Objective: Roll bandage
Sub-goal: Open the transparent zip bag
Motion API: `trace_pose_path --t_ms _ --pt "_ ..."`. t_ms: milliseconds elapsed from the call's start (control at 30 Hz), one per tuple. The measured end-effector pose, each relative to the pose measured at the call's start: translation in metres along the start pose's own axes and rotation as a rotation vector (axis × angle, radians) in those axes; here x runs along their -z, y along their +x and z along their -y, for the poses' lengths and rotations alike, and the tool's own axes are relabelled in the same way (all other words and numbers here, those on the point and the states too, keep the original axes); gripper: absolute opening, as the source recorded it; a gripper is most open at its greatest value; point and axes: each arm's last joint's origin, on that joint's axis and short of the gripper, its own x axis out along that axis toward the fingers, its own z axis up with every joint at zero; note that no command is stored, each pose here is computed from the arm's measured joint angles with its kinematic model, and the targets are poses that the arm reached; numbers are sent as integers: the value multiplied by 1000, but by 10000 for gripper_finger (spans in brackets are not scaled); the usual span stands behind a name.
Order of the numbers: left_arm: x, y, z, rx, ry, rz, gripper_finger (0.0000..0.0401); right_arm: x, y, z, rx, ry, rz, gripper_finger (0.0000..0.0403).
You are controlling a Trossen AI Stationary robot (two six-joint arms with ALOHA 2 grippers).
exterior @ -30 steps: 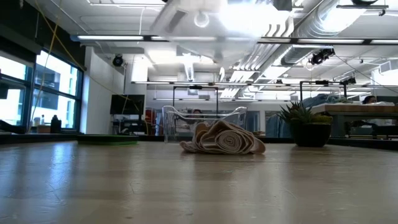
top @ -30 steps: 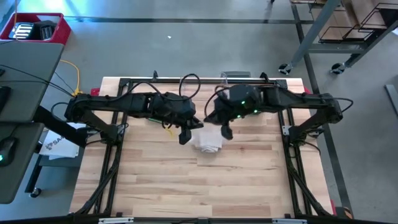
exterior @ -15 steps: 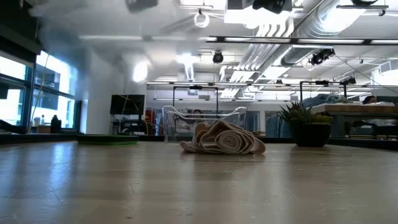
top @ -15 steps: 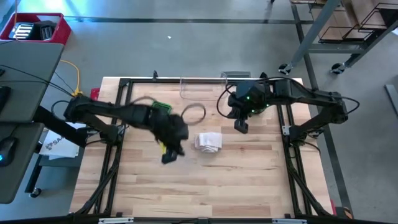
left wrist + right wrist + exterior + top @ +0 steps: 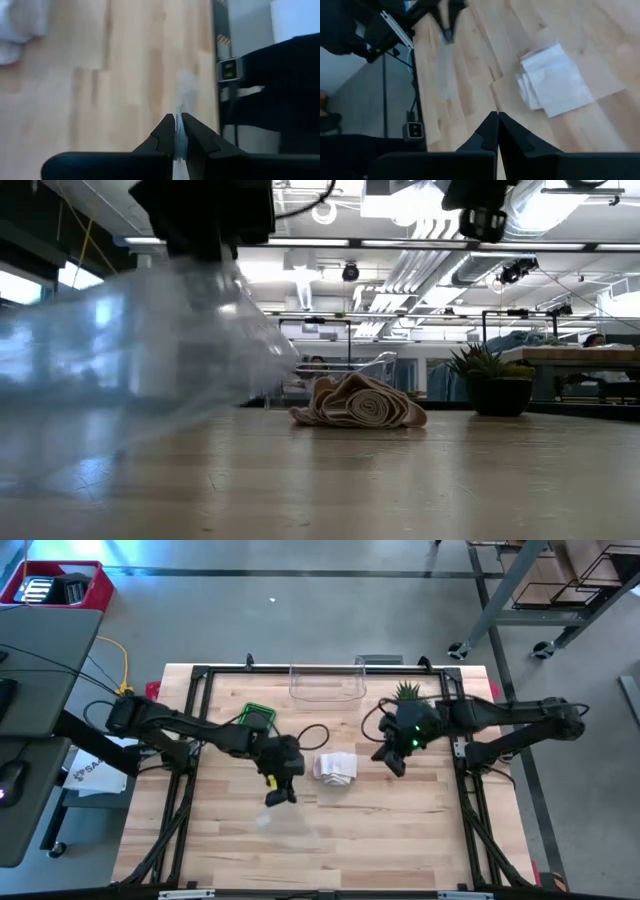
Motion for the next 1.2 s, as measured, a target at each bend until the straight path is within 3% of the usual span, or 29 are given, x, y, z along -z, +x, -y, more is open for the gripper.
trace_pose_path --t_ms 133,333,500,700,833,967,1133,1200 --pt "-2 4 -27 -92 -26 -24 46 16 0 -7 -18 48 31 0" --pt "-9 -1 -49 -134 37 -8 131 17 -6 -20 12 19 98 0" --pt "-21 -13 -53 -144 25 41 182 15 -8 -21 21 20 114 0" --pt "-38 -31 -46 -127 3 43 205 12 -9 -23 2 0 143 0" --pt "-26 -32 -31 -66 -35 -14 192 5 1 -27 -58 -50 162 0" --pt "12 -22 -4 -55 -81 -23 139 -3 25 -26 -94 -73 128 0" --pt "62 -8 20 -91 -252 170 31 -12 59 -15 -44 -106 108 0" --pt "73 -1 20 -135 -367 266 9 -14 74 -8 -34 -71 73 0"
